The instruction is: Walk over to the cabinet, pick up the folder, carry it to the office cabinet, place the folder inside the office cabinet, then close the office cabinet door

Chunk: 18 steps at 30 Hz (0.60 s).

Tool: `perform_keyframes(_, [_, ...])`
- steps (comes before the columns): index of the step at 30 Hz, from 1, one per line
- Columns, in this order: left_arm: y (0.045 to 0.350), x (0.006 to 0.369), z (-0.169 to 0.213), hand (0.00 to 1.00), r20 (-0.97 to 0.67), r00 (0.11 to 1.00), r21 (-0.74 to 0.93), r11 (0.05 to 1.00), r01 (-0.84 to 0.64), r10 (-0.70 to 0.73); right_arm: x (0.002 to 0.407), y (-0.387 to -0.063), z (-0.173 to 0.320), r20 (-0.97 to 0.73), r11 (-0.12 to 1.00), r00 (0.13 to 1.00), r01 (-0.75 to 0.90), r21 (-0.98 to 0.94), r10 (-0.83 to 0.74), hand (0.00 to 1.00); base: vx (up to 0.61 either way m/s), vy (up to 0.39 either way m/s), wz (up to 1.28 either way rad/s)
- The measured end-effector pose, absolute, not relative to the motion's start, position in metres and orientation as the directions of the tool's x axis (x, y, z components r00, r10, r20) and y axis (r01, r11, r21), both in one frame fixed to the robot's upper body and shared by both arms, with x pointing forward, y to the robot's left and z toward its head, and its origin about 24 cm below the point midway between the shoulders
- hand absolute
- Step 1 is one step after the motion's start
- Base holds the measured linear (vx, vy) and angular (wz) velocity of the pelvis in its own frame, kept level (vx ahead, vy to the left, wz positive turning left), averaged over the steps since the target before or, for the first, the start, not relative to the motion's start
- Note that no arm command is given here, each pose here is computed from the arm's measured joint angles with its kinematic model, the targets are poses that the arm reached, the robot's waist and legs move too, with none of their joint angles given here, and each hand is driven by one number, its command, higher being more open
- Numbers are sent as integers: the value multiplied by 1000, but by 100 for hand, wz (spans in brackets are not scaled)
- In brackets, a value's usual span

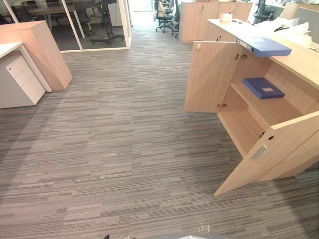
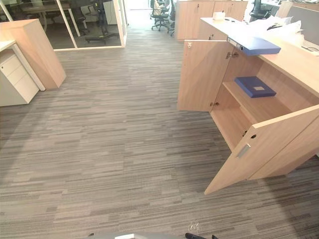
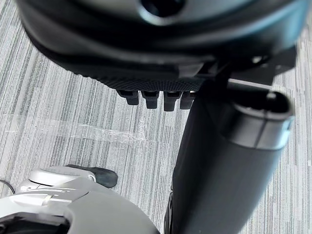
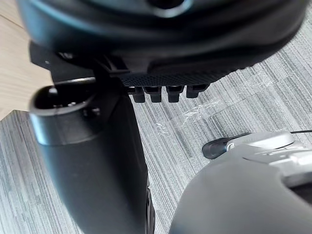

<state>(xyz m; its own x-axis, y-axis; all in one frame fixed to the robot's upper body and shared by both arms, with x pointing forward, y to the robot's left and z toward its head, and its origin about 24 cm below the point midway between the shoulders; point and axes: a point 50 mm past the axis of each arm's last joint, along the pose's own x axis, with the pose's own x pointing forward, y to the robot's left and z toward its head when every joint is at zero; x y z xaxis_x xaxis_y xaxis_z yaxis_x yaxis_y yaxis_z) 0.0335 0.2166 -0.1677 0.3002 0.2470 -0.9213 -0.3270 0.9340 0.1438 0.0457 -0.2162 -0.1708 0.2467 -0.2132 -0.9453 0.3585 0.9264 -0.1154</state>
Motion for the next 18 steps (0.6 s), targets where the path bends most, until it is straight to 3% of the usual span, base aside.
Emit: perform_keyframes(18, [216,37,-167,100,-912,322,148,935,-321,255,53,-216,-170,-939,925,259,360,-124,-226,100,-13,-2,1])
